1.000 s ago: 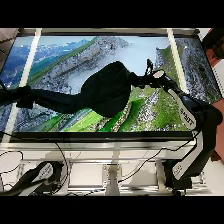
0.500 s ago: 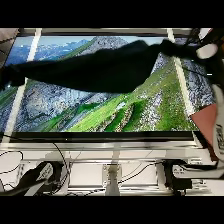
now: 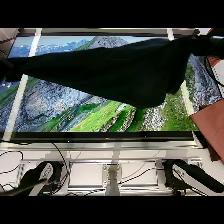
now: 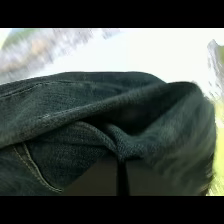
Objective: Fold the clothes and pants, and hang the long-sleeved shirts on hangers.
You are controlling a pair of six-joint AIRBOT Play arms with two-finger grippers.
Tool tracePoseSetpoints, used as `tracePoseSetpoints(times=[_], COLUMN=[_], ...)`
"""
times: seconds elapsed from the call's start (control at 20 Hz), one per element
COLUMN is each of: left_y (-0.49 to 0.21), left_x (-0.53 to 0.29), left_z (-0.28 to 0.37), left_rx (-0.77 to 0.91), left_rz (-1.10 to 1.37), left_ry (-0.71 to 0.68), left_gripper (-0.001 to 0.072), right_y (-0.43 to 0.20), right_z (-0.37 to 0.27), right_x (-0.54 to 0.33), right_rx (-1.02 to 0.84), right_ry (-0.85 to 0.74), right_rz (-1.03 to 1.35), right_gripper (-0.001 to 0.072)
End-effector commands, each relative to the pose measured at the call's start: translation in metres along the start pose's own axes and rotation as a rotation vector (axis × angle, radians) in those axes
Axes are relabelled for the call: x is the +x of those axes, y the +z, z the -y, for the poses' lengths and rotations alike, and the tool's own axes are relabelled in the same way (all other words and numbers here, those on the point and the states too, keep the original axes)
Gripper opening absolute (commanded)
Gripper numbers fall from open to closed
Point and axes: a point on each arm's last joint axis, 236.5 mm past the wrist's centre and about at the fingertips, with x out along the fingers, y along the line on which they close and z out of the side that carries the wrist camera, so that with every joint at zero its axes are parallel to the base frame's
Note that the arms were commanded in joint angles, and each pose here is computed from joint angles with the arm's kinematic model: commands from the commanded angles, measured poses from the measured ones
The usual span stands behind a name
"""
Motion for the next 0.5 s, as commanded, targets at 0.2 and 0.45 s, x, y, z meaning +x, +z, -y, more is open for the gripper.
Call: tracePoseSetpoints(times=[0.2, 0.45], left_y=[-0.119, -0.155], left_x=[-0.008, 0.024], left_z=[-0.042, -0.066], left_rx=[0.183, 0.149], left_rz=[-0.508, -0.597], left_ry=[0.1, 0.133], left_gripper=[0.0033, 0.0033], right_y=[-0.064, -0.114], right_z=[0.009, -0.002], right_x=[0.035, 0.157], right_rx=[0.011, 0.176], right_ry=[-0.001, 0.119], right_rz=[-0.251, -0.339], right_gripper=[0.0035, 0.0036])
